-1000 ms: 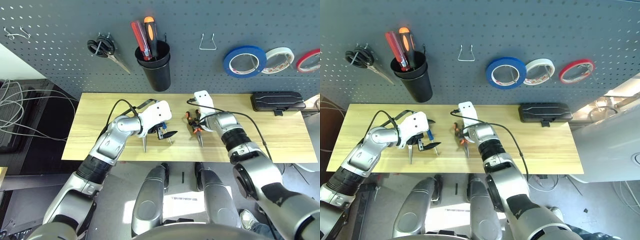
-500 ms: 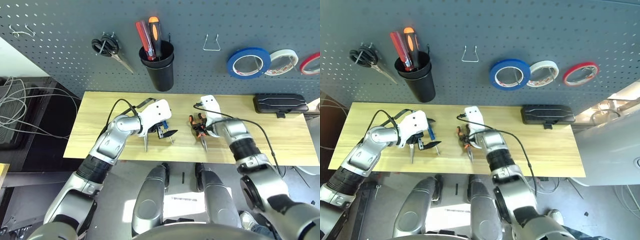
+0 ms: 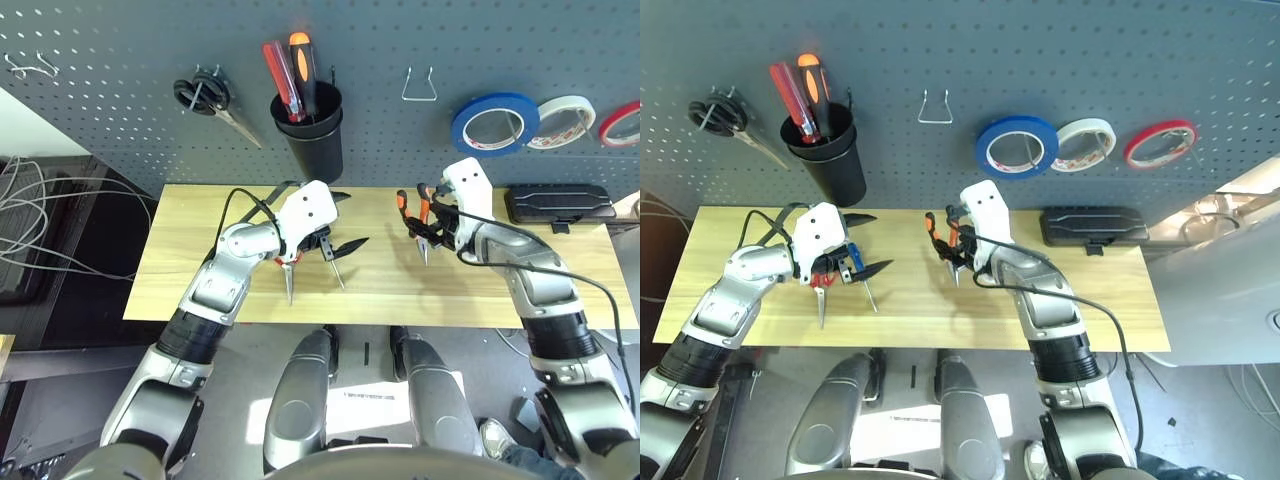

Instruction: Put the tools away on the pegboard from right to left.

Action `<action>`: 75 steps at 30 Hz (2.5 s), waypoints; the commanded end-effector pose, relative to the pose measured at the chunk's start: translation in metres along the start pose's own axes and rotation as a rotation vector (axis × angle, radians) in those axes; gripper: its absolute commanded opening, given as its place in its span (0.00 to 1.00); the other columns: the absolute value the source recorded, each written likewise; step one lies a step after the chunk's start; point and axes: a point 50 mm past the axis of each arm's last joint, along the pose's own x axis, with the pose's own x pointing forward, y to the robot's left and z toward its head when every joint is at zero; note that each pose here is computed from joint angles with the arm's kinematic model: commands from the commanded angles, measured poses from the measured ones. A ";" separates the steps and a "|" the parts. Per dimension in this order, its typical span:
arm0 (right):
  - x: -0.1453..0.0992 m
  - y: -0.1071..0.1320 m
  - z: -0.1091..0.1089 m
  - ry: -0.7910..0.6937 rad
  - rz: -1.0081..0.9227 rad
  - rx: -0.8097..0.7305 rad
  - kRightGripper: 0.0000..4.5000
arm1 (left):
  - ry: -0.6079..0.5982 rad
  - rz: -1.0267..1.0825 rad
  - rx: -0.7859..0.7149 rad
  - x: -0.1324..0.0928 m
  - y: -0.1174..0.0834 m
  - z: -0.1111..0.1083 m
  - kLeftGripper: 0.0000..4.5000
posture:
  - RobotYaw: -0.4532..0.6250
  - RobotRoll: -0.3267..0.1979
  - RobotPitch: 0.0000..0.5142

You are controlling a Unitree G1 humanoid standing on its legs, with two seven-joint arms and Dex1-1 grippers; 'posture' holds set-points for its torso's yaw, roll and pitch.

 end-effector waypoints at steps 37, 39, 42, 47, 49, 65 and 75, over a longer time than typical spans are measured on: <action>-0.037 -0.002 0.196 -0.833 0.007 -0.144 0.61 | -0.297 0.101 -0.019 0.003 0.026 0.045 1.00 | 0.48 0.62 0.62; -0.032 -0.003 0.201 -0.861 0.004 -0.162 0.61 | -0.297 0.100 -0.019 0.004 0.026 0.045 1.00 | 0.49 0.62 0.62; -0.026 -0.003 0.210 -0.904 0.008 -0.181 0.61 | -0.298 0.099 -0.019 0.005 0.026 0.046 1.00 | 0.49 0.62 0.61; -0.018 -0.003 0.217 -0.952 0.016 -0.219 0.61 | -0.293 0.105 -0.015 0.004 0.026 0.046 1.00 | 0.51 0.62 0.62; -0.013 -0.003 0.215 -0.956 0.017 -0.225 0.61 | -0.290 0.109 -0.016 0.003 0.027 0.045 1.00 | 0.51 0.62 0.62; 0.011 0.001 0.189 -0.921 -0.011 -0.282 0.61 | -0.263 0.125 -0.020 0.000 0.025 0.041 1.00 | 0.53 0.62 0.65; 0.015 0.000 0.177 -0.891 -0.043 -0.267 0.61 | -0.251 0.119 -0.019 0.000 0.025 0.039 1.00 | 0.53 0.62 0.66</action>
